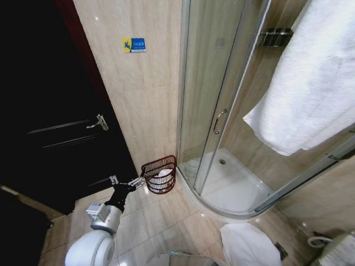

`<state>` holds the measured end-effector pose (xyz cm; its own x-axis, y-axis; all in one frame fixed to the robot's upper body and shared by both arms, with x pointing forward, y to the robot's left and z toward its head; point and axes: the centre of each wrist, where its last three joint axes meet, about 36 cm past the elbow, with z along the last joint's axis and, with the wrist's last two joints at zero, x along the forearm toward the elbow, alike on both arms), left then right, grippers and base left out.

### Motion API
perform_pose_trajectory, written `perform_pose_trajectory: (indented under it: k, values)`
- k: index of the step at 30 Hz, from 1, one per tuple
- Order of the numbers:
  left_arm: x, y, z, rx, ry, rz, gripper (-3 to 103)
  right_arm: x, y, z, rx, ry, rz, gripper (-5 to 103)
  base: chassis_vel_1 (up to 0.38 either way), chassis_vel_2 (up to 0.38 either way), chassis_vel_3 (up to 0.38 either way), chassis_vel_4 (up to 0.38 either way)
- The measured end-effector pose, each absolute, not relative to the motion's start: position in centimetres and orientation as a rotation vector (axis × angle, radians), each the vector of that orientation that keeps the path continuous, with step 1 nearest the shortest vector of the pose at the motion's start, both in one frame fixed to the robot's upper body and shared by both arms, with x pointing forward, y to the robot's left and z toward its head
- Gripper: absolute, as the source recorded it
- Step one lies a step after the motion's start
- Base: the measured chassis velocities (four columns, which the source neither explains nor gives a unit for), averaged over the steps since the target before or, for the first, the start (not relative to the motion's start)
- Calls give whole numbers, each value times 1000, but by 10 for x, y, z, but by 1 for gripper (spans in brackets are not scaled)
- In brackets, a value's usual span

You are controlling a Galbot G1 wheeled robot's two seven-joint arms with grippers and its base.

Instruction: Discard the used towel into the hamper.

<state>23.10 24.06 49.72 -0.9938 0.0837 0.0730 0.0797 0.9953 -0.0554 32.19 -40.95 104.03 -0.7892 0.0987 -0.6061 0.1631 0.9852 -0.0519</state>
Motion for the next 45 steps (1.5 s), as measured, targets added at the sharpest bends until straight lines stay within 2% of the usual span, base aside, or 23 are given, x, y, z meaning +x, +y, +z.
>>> perform_pose_trajectory:
  k: [6, 11, 13, 14, 18, 19, 24, 25, 28, 30, 31, 32, 34, 36, 39, 45]
  values:
    - [231, 241, 497, -126, -3063, 80, 100, 333, -385, 1028, 124, 2607, -119, 89, 0, 0, 0, 0]
    - [231, 241, 497, -126, -3063, 80, 100, 342, -391, 1036, 158, 2615, -135, 91, 0, 0, 0, 0]
    - [231, 241, 497, -126, -3063, 80, 100, 345, -394, 1041, 171, 2610, -147, 80, 0, 0, 0, 0]
    - [231, 241, 497, -126, -3063, 80, 100, 345, -394, 1041, 171, 2610, -147, 80, 0, 0, 0, 0]
    - [231, 241, 497, -126, -3063, 80, 100, 345, -396, 1045, 174, 2597, -164, 64, 0, 0, 0, 0]
    - [231, 241, 497, -126, -3063, 80, 100, 345, -396, 1045, 174, 2597, -164, 64, 0, 0, 0, 0]
    - [231, 241, 497, -126, -3063, 80, 100, 344, -393, 1038, 145, 2600, -162, 48, 0, 0, 0, 0]
    - [231, 241, 497, -126, -3063, 80, 100, 344, -393, 1038, 145, 2600, -162, 48, 0, 0, 0, 0]
    - [231, 241, 497, -126, -3063, 80, 100, 344, -391, 1032, 120, 2599, -155, 33, 0, 0, 0, 0]
    - [231, 241, 497, -126, -3063, 80, 100, 344, -391, 1031, 116, 2599, -155, 33, 0, 0, 0, 0]
    - [231, 241, 497, -126, -3063, 80, 100, 344, -391, 1029, 107, 2599, -152, 23, 0, 0, 0, 0]
    - [231, 241, 497, -126, -3063, 80, 100, 343, -390, 1027, 100, 2597, -149, 18, 0, 0, 0, 0]
    - [231, 241, 497, -126, -3063, 80, 100, 342, -390, 1025, 91, 2594, -150, 18, 0, 0, 0, 0]
    - [231, 241, 497, -126, -3063, 80, 100, 341, -390, 1023, 78, 2587, -159, 9, 0, 0, 0, 0]
    - [231, 241, 497, -126, -3063, 80, 100, 340, -391, 1022, 52, 2579, -157, 5, 0, 0, 0, 0]
    - [231, 241, 497, -126, -3063, 80, 100, 334, -394, 1012, -33, 2555, -128, 5, 0, 0, 0, 0]
